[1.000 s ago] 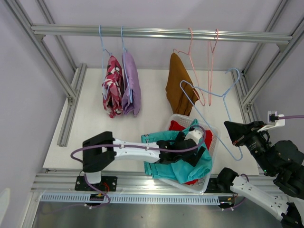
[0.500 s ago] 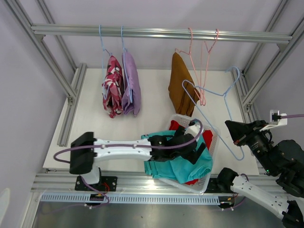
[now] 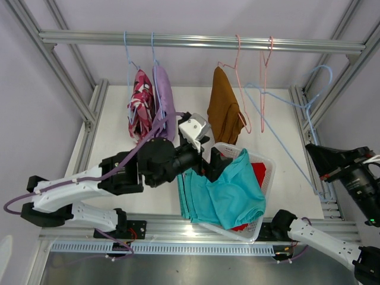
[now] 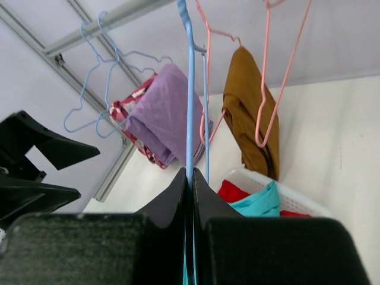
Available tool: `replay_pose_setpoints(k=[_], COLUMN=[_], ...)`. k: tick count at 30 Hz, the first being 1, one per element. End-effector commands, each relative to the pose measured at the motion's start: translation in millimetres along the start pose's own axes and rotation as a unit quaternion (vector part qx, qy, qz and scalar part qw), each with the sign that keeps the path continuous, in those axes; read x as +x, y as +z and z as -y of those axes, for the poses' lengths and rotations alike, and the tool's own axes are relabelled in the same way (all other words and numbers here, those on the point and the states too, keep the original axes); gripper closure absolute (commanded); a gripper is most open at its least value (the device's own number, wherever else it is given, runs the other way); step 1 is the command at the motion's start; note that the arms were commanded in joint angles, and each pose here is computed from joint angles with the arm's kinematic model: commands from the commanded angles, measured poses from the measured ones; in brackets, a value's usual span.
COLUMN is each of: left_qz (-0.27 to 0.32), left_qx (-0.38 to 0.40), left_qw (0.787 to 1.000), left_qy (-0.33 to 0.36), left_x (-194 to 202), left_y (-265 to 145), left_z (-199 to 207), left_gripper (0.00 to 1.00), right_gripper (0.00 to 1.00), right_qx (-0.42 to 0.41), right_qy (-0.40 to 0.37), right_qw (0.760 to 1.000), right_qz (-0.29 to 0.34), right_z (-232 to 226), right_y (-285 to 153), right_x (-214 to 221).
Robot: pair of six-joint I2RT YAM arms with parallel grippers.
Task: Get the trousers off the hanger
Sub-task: Place the hanger at the clothesline.
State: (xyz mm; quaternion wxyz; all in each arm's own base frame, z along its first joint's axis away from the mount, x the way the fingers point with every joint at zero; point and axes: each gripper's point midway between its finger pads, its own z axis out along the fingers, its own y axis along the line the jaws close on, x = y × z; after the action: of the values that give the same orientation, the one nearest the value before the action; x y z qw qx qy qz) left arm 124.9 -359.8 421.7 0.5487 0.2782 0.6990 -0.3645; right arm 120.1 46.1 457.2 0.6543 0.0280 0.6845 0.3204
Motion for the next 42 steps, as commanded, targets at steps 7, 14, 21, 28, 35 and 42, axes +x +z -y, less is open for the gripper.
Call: replay_pose_setpoints(k=[7,14,21,28,35,42], left_qz=[0.016,0.047,0.089,0.101,0.104,0.105], left_qx=[-0.136,-0.236,-0.279,-0.32,-0.312,-0.304], left_qw=[0.988,0.969,0.955,0.94,0.943,0.945], left_qy=[0.076,0.064,0.052,0.059,0.056,0.054], left_x=[8.6,6.8,24.7,36.0,37.5,38.8], left_y=[-27.9,-60.2,-81.1,-95.2,-95.1,-92.5], left_z=[-101.6,-184.5,-211.2,-229.3,-227.4,-224.6], left_gripper=[0.01,0.0,0.01,0.01,0.01,0.01], right_gripper=[1.0,1.0,1.0,1.0,1.0,1.0], right_qx=[0.078,0.162,0.187,0.206,0.222,0.217], right_qy=[-0.052,-0.122,-0.148,-0.176,-0.179,-0.147], right_qw=[0.994,0.979,0.971,0.962,0.958,0.965], right_qz=[0.058,0.013,-0.017,-0.021,-0.018,-0.033], right_z=[25.3,36.8,24.5,12.6,15.9,45.5], right_y=[-23.2,10.9,52.9,93.4,122.4,160.0], right_x=[-64.2,-46.9,-26.0,-12.7,-12.1,-9.9])
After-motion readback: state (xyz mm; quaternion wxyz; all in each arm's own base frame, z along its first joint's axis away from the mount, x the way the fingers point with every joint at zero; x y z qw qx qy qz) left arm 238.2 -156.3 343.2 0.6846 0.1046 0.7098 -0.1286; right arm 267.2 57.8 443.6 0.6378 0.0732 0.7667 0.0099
